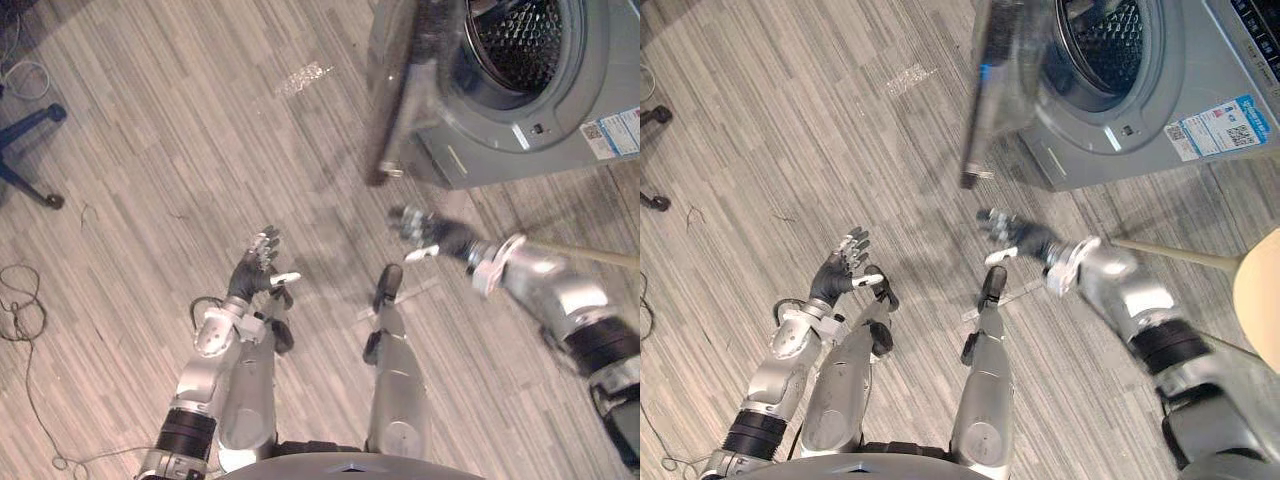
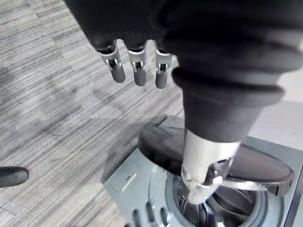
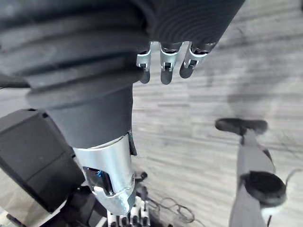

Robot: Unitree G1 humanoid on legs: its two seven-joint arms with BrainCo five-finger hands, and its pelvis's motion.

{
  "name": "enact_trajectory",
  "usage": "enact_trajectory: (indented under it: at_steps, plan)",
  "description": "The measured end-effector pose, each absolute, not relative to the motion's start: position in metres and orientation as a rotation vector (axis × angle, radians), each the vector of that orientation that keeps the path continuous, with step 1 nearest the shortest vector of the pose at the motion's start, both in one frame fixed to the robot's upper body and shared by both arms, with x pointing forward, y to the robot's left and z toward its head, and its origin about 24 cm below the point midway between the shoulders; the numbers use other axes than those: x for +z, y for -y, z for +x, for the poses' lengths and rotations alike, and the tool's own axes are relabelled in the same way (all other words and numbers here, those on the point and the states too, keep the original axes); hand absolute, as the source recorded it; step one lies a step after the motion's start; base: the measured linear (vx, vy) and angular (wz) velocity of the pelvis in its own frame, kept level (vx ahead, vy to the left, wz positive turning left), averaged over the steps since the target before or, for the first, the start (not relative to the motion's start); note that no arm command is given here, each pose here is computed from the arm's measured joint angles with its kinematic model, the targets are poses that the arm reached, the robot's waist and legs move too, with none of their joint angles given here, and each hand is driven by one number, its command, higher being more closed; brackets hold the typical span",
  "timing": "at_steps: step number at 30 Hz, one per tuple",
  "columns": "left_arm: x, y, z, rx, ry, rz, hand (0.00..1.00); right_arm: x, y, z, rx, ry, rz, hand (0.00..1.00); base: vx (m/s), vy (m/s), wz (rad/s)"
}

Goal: Pick up the laundry basket with both hands and put the clothes into the washing machine.

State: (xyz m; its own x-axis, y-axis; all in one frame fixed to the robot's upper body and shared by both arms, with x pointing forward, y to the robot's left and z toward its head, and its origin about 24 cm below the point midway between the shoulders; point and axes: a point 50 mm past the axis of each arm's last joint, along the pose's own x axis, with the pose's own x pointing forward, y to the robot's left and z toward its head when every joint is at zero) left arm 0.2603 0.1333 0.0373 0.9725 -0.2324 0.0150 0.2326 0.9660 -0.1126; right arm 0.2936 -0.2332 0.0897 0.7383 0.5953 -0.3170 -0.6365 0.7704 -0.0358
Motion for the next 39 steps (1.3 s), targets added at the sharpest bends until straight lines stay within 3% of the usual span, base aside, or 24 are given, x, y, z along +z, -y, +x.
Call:
enact_trajectory:
  at_steps: [8, 16, 20, 26, 31, 35, 39]
  plan:
    - [0.076, -0.15, 0.278, -0.147, 0.159, -0.064, 0.0, 0.067, 0.232, 0.291, 0.62, -0.301, -0.081, 0.0, -0.07, -0.003, -0.01]
    - [0.155, -0.11, 0.315, -0.32, 0.444, 0.164, 0.0, 0.023, 0.21, 0.292, 0.574, -0.379, -0.056, 0.0, -0.02, -0.007, 0.01]
    - [0.17, -0.097, 0.316, -0.363, 0.501, 0.196, 0.0, 0.002, 0.188, 0.292, 0.502, -0.372, 0.02, 0.0, 0.0, -0.013, -0.06]
    - [0.136, -0.104, 0.305, -0.337, 0.391, 0.147, 0.0, -0.012, 0.167, 0.283, 0.186, -0.251, 0.313, 0.0, 0.02, -0.029, -0.64]
    - [0.088, -0.11, 0.278, -0.305, 0.223, 0.025, 0.0, -0.024, 0.193, 0.246, -0.121, -0.208, 0.41, 0.0, -0.01, 0.038, -0.72]
    - [0.046, -0.129, 0.257, -0.201, 0.06, -0.037, 0.0, -0.028, 0.201, 0.235, -0.202, -0.217, 0.406, 0.0, 0.07, 0.047, -0.94]
    - [0.005, -0.141, 0.23, -0.133, -0.12, -0.085, 0.0, -0.034, 0.19, 0.216, -0.156, -0.258, 0.327, 0.0, 0.19, -0.147, -0.68]
